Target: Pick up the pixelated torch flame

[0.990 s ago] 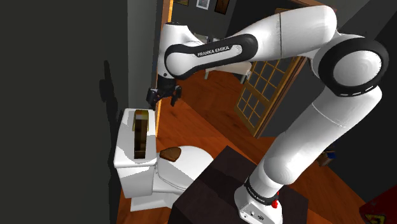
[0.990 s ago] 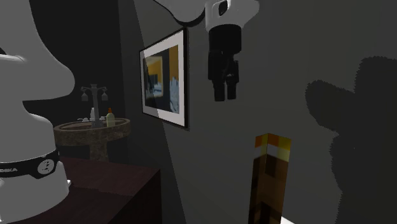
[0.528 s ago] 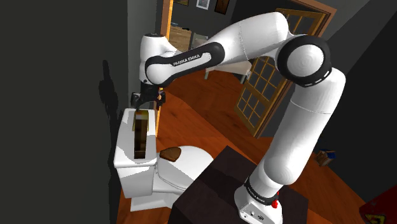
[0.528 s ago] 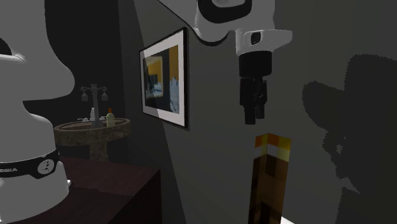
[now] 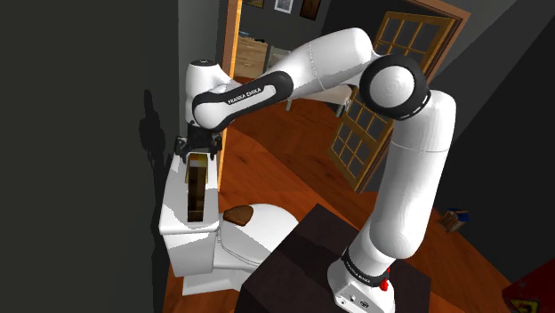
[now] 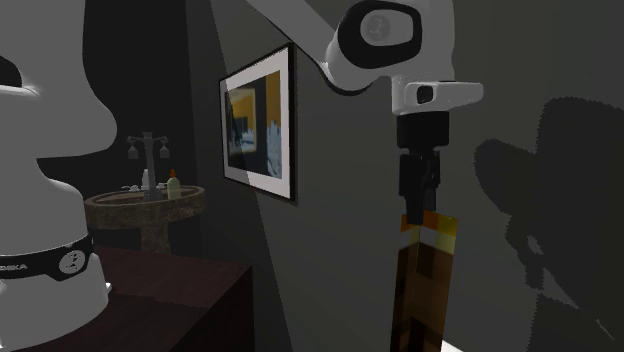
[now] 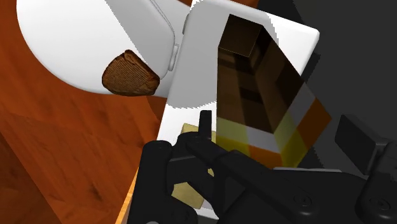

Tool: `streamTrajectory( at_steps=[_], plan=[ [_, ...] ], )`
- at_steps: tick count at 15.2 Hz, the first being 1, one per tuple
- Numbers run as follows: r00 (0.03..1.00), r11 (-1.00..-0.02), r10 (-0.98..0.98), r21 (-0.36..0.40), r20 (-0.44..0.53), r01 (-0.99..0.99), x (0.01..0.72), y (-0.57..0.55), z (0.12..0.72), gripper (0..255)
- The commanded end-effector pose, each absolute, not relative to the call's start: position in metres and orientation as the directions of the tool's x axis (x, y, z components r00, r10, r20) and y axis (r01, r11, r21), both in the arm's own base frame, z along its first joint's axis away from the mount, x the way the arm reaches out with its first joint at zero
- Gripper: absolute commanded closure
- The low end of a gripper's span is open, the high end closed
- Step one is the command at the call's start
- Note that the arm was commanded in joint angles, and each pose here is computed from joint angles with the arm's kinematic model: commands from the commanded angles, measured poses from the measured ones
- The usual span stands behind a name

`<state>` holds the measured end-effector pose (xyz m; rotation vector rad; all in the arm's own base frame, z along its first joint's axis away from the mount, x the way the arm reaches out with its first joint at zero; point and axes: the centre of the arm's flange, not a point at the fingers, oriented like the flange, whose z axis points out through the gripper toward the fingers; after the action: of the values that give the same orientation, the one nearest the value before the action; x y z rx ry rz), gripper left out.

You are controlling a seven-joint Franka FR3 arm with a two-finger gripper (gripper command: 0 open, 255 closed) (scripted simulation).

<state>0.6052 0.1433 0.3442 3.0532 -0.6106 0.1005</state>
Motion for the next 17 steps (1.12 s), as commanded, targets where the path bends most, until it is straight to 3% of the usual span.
streamTrajectory(
  at_steps=[1,4,5,17],
  plan=[
    [0.921,-0.923,-0.383,0.013,0.069,-0.385,0.605,0.145,0.333,0],
    [0.921,-0.923,-0.383,0.013,0.069,-0.385,0.605,0.145,0.325,0],
    [0.921,-0.923,-0.383,0.013,0.069,-0.385,0.605,0.145,0.324,255],
    [0.921,-0.923,-0.383,0.013,0.069,-0.385,0.605,0.145,0.341,255]
  ],
)
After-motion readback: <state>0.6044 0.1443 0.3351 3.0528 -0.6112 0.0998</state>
